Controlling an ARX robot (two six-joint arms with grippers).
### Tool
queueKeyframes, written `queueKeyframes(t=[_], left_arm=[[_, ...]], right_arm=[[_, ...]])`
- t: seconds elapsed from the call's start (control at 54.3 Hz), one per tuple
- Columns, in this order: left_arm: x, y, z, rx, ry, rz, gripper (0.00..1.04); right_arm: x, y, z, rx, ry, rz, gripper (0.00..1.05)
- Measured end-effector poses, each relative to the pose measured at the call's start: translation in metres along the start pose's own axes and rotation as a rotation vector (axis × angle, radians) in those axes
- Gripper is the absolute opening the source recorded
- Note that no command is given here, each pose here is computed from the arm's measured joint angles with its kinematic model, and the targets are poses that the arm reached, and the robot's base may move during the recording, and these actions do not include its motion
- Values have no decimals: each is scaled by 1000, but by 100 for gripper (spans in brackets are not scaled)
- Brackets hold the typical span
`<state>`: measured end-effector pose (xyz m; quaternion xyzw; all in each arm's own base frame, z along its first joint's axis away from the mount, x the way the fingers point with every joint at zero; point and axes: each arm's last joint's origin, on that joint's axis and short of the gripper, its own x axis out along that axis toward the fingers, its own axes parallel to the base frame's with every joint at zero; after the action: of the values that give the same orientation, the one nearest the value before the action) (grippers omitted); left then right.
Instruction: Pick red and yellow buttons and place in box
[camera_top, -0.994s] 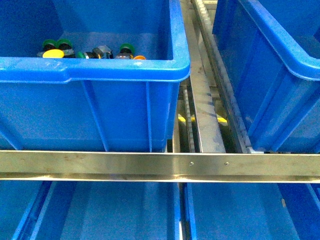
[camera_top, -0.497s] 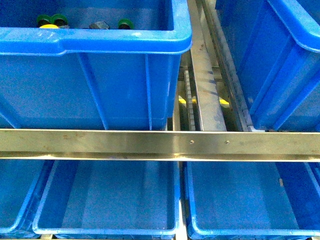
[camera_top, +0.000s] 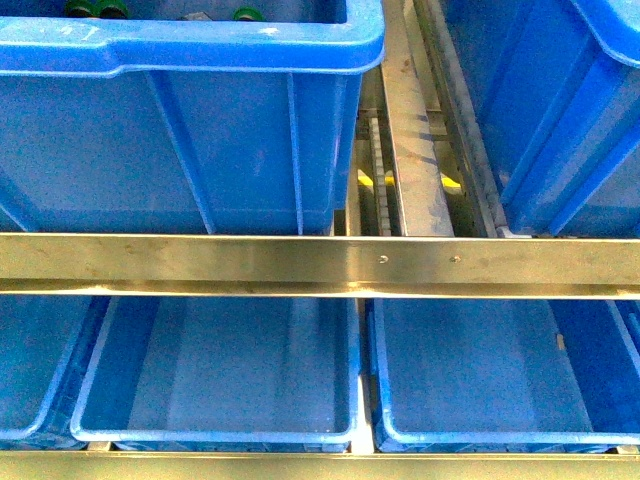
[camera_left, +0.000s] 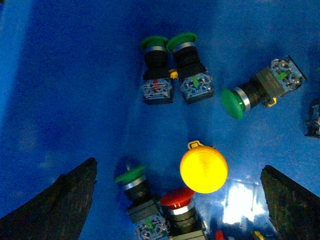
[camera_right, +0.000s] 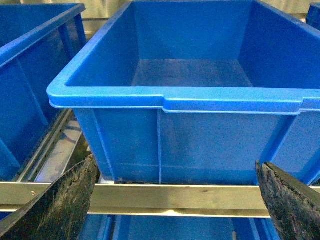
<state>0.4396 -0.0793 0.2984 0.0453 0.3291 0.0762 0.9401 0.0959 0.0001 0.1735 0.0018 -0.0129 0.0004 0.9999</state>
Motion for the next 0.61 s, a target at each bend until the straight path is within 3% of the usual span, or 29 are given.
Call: queueKeyframes(t=[0.221,0.607], left_arm=[[7,-10,-6,6,70,27,97],[23,-3,-11,-16,120,75,97]], right_arm=[[0,0,0,0,0,0,97],[0,0,0,0,0,0,97]])
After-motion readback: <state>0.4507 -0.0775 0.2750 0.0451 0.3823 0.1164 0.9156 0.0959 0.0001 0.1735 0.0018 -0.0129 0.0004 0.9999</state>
